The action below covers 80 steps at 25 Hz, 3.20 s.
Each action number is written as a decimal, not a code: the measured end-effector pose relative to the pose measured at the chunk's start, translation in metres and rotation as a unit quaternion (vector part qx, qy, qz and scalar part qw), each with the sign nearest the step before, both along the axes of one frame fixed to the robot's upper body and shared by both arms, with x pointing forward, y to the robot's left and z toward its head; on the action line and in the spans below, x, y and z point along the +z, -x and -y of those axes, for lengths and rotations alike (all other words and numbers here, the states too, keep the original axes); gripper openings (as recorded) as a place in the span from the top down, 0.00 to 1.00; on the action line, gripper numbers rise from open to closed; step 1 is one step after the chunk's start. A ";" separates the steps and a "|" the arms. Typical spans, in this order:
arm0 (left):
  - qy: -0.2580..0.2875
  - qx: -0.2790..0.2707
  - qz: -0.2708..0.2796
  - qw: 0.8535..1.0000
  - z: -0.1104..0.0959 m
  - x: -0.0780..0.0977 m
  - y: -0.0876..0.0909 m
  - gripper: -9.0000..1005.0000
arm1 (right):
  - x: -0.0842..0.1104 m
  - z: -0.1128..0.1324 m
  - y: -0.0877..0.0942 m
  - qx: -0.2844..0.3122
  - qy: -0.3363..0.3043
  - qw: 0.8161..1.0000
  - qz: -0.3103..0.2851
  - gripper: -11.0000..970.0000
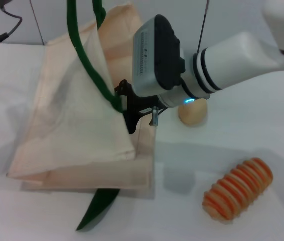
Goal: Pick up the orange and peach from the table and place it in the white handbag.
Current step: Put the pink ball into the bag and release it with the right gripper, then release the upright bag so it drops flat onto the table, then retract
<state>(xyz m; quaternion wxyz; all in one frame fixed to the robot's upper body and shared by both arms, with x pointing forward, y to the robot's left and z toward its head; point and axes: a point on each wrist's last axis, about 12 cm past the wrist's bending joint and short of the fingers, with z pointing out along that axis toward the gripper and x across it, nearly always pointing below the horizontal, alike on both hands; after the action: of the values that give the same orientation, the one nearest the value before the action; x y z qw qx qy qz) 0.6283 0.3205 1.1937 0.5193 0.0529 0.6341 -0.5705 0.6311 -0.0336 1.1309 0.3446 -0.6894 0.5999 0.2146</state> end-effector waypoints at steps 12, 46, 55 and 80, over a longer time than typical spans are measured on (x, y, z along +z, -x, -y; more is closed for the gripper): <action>0.006 0.003 -0.001 1.000 0.000 0.000 -0.001 0.88 | -0.008 -0.012 0.013 0.049 0.000 0.998 0.036 0.52; -0.003 0.054 -0.026 0.998 -0.023 -0.019 0.010 0.88 | 0.015 0.137 -0.033 -0.185 -0.182 0.966 -0.013 0.08; -0.041 0.071 -0.025 0.996 -0.018 -0.035 0.012 0.87 | 0.007 0.194 -0.024 -0.287 -0.273 0.918 0.014 0.08; -0.172 0.098 0.007 0.980 0.006 -0.073 0.013 0.10 | -0.003 0.227 -0.014 -0.356 -0.342 0.867 0.065 0.08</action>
<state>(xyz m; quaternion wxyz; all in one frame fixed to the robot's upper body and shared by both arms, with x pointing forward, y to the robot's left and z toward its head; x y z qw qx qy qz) 0.6155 0.3148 1.1212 0.5598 0.0831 0.7215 -0.3990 0.6446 -0.2604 1.1277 0.6500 -0.2799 0.6701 0.2241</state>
